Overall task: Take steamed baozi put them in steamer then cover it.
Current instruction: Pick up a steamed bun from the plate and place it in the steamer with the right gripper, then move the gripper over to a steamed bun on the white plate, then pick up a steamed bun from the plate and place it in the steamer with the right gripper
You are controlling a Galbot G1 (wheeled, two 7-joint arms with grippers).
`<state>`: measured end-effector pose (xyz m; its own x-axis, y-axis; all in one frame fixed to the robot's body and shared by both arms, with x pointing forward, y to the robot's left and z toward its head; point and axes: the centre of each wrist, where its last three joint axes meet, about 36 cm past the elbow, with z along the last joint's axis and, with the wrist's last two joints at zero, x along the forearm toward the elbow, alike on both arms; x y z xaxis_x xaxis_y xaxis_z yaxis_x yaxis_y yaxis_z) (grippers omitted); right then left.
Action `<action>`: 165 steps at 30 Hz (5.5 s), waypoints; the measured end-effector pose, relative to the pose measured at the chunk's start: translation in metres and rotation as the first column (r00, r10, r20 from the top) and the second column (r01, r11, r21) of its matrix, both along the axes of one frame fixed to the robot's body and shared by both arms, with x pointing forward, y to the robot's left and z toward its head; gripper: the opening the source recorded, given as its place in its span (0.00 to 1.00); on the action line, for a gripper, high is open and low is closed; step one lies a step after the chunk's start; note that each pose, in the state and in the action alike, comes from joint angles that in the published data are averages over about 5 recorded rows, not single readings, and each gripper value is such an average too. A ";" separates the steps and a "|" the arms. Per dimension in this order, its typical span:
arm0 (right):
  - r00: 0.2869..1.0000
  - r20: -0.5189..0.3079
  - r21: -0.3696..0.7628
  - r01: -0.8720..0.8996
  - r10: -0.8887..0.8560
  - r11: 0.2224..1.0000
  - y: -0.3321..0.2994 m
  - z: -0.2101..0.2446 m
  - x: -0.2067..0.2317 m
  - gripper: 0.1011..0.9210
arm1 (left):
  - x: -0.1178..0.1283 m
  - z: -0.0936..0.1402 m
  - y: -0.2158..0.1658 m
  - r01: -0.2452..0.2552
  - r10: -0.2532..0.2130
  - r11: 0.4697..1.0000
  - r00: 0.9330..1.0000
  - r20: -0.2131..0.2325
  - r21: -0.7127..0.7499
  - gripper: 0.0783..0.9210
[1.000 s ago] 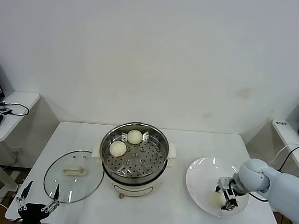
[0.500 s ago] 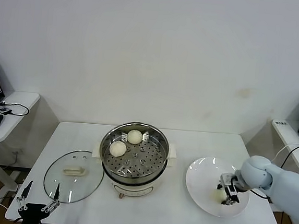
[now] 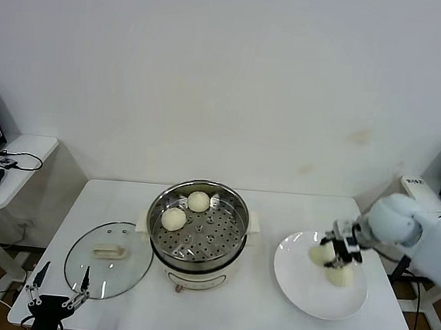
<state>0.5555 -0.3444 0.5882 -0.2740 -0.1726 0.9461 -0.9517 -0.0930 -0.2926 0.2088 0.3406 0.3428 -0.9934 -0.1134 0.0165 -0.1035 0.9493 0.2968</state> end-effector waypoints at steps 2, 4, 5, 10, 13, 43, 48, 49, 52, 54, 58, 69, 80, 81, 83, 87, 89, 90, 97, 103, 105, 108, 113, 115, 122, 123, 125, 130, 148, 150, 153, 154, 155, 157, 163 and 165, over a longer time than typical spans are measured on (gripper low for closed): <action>0.999 0.031 0.015 -0.014 0.014 1.000 0.008 0.023 0.009 0.58 | 0.000 0.000 0.001 0.000 0.000 1.000 1.000 0.000 0.001 0.88; 0.997 0.066 0.031 -0.035 0.033 0.999 0.021 0.046 0.018 0.58 | 0.001 0.001 0.002 -0.001 0.001 1.000 1.000 0.002 0.002 0.88; 0.996 0.083 0.038 -0.047 0.044 0.998 0.028 0.058 0.022 0.58 | 0.001 0.001 0.002 -0.002 0.002 1.000 1.000 0.004 0.003 0.88; 0.981 0.141 0.072 -0.144 0.133 0.987 0.081 0.099 0.037 0.58 | 0.002 0.000 0.003 -0.007 0.007 1.000 1.000 0.005 -0.001 0.88; 0.966 0.156 0.081 -0.219 0.205 0.972 0.119 0.109 0.041 0.58 | 0.002 -0.002 0.003 -0.011 0.011 1.000 1.000 0.006 -0.003 0.88; 0.601 0.053 -0.077 -0.794 0.797 0.603 0.331 0.008 0.029 0.61 | 0.000 -0.002 0.003 -0.051 0.051 0.998 0.999 0.019 -0.023 0.88; 0.568 0.045 -0.085 -0.817 0.822 0.570 0.335 0.002 0.026 0.71 | -0.001 -0.003 0.003 -0.052 0.052 0.998 0.998 0.020 -0.022 0.88; 0.564 0.044 -0.086 -0.820 0.825 0.566 0.335 0.002 0.026 0.73 | -0.001 -0.003 0.003 -0.052 0.052 0.998 0.998 0.019 -0.021 0.88; 0.554 0.039 -0.090 -0.827 0.832 0.555 0.335 0.003 0.024 0.81 | -0.002 -0.003 0.004 -0.052 0.052 0.998 0.998 0.018 -0.019 0.88; 0.549 0.038 -0.092 -0.830 0.835 0.550 0.333 0.006 0.024 0.86 | -0.002 -0.003 0.004 -0.052 0.052 0.999 0.998 0.019 -0.018 0.88; 0.553 0.046 -0.097 -0.827 0.832 0.554 0.327 0.021 0.024 0.88 | -0.001 -0.002 0.004 -0.049 0.050 0.999 0.999 0.022 -0.018 0.88; 0.759 0.103 -0.071 -0.639 0.643 0.766 0.265 0.082 0.030 0.88 | 0.004 0.003 0.008 -0.043 0.043 0.999 0.999 0.032 -0.007 0.88; 0.959 0.052 -0.001 -0.279 0.279 0.960 0.135 0.077 0.019 0.88 | 0.007 0.005 0.008 -0.025 0.025 1.000 0.999 0.034 0.002 0.88; 0.967 0.049 0.002 -0.250 0.250 0.968 0.123 0.073 0.018 0.88 | 0.007 0.005 0.008 -0.023 0.023 1.000 0.999 0.033 0.004 0.88; 0.979 0.045 0.006 -0.197 0.197 0.980 0.100 0.063 0.014 0.88 | 0.007 0.005 0.009 -0.020 0.019 1.000 0.999 0.032 0.008 0.88; 0.994 0.035 -0.004 -0.101 0.101 0.995 0.056 0.037 0.006 0.88 | 0.008 0.005 0.010 -0.019 0.019 1.000 0.999 0.031 0.011 0.88; 0.998 0.026 -0.019 -0.064 0.065 0.998 0.037 0.023 0.002 0.88 | 0.008 0.004 0.010 -0.020 0.019 1.000 0.999 0.030 0.011 0.88; 0.999 0.021 -0.027 -0.050 0.050 0.998 0.029 0.016 0.000 0.88 | 0.008 0.004 0.010 -0.020 0.020 1.000 0.999 0.029 0.010 0.88; 1.000 -0.003 -0.084 0.021 -0.021 0.996 -0.014 -0.025 -0.010 0.88 | 0.008 0.001 0.007 -0.022 0.022 1.000 0.999 0.025 0.004 0.88; 0.998 -0.020 -0.126 0.062 -0.065 0.990 -0.040 -0.054 -0.014 0.88 | 0.007 0.003 0.009 -0.027 0.027 1.000 0.999 0.028 0.007 0.88; 0.997 -0.025 -0.137 0.073 -0.077 0.988 -0.046 -0.063 -0.014 0.88 | 0.007 0.003 0.008 -0.028 0.028 1.000 0.999 0.029 0.006 0.88; 0.995 -0.032 -0.152 0.085 -0.091 0.985 -0.054 -0.076 -0.015 0.88 | 0.006 0.003 0.008 -0.029 0.029 1.000 0.999 0.030 0.006 0.88; 0.993 -0.040 -0.173 0.104 -0.113 0.979 -0.064 -0.095 -0.015 0.88 | 0.006 0.004 0.009 -0.032 0.032 0.999 0.999 0.032 0.008 0.88; 0.992 -0.043 -0.179 0.109 -0.119 0.978 -0.066 -0.102 -0.014 0.88 | 0.006 0.004 0.010 -0.033 0.033 0.999 0.999 0.032 0.010 0.88; 0.991 -0.048 -0.191 0.117 -0.128 0.975 -0.068 -0.121 -0.011 0.88 | 0.006 0.006 0.011 -0.037 0.036 0.999 0.999 0.038 0.011 0.88; 0.990 -0.047 -0.191 0.118 -0.129 0.974 -0.068 -0.123 -0.011 0.88 | 0.006 0.006 0.011 -0.037 0.037 0.999 0.999 0.039 0.012 0.88; 0.990 -0.045 -0.190 0.120 -0.131 0.974 -0.067 -0.126 -0.009 0.88 | 0.006 0.006 0.012 -0.039 0.039 0.999 0.998 0.040 0.013 0.88; 0.990 -0.042 -0.186 0.122 -0.132 0.975 -0.063 -0.133 -0.006 0.85 | 0.006 0.007 0.013 -0.045 0.045 0.999 0.998 0.043 0.016 0.88; 0.989 -0.037 -0.183 0.131 -0.140 0.974 -0.058 -0.132 0.001 0.60 | 0.006 0.004 0.011 -0.043 0.042 0.999 0.998 0.043 0.010 0.88; 0.989 -0.037 -0.178 0.133 -0.142 0.975 -0.057 -0.126 0.002 0.59 | 0.007 0.004 0.012 -0.041 0.041 0.999 0.998 0.044 0.011 0.88; 0.989 -0.036 -0.170 0.134 -0.142 0.976 -0.055 -0.115 0.005 0.59 | 0.009 0.005 0.012 -0.037 0.036 0.999 0.998 0.047 0.014 0.88; 0.989 -0.035 -0.167 0.134 -0.142 0.977 -0.054 -0.110 0.006 0.59 | 0.009 0.005 0.012 -0.035 0.034 0.999 0.998 0.048 0.014 0.88; 0.989 -0.032 -0.163 0.135 -0.142 0.977 -0.052 -0.104 0.007 0.59 | 0.010 0.005 0.012 -0.034 0.033 0.999 0.998 0.049 0.014 0.88; 0.990 -0.023 -0.151 0.134 -0.139 0.979 -0.048 -0.090 0.011 0.59 | 0.011 0.005 0.011 -0.030 0.030 0.999 0.998 0.050 0.013 0.88; 0.993 0.029 -0.086 0.113 -0.111 0.990 -0.016 -0.028 0.026 0.60 | 0.011 0.006 0.010 -0.015 0.014 1.000 0.999 0.043 0.014 0.88; 0.994 0.052 -0.060 0.102 -0.098 0.993 -0.001 -0.003 0.032 0.60 | 0.012 0.006 0.009 -0.010 0.010 1.000 0.999 0.043 0.012 0.88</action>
